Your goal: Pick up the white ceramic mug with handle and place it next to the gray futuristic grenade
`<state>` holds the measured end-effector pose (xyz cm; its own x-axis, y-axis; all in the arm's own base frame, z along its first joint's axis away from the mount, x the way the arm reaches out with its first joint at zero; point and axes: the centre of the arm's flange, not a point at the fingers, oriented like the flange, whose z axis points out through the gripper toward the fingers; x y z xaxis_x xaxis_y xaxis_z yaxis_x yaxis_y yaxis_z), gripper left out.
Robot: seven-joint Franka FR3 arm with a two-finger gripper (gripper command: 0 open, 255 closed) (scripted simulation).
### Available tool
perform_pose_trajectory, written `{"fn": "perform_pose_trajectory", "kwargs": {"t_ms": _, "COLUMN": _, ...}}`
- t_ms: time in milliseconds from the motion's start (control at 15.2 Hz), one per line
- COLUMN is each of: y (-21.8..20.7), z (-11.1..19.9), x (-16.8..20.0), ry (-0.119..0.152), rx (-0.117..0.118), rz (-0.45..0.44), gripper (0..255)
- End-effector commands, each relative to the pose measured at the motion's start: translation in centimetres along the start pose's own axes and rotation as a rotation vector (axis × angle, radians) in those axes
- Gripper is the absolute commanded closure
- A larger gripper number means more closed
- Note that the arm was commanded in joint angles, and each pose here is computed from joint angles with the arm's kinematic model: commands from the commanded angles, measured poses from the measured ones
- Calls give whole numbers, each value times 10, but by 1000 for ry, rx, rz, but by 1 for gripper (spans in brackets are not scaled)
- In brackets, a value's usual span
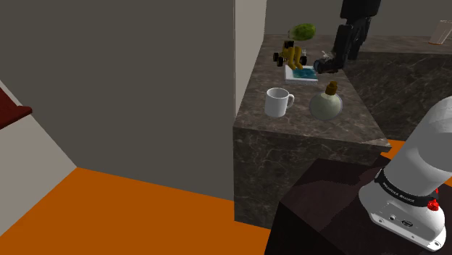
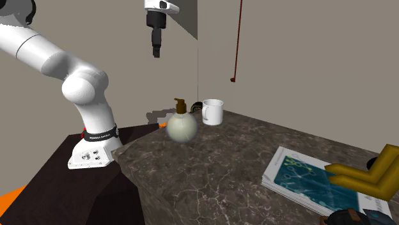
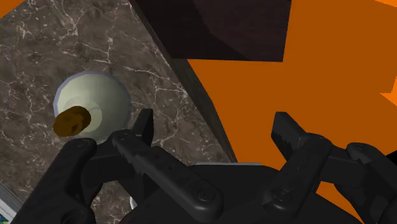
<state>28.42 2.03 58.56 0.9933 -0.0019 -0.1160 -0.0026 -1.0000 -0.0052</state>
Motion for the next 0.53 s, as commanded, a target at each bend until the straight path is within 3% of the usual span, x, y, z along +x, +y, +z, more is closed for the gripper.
{"fn": "perform_pose_trajectory", "kwargs": {"t_ms": 0, "y": 0, "z": 0, "x": 0, "ry": 0, "rx": 0, "rz": 0, "gripper": 0}}
{"fn": "perform_pose_trajectory", "kwargs": {"t_ms": 462, "y": 8, "z": 53, "x": 73, "ry": 18, "rx": -6, "rz": -3, "gripper": 0}}
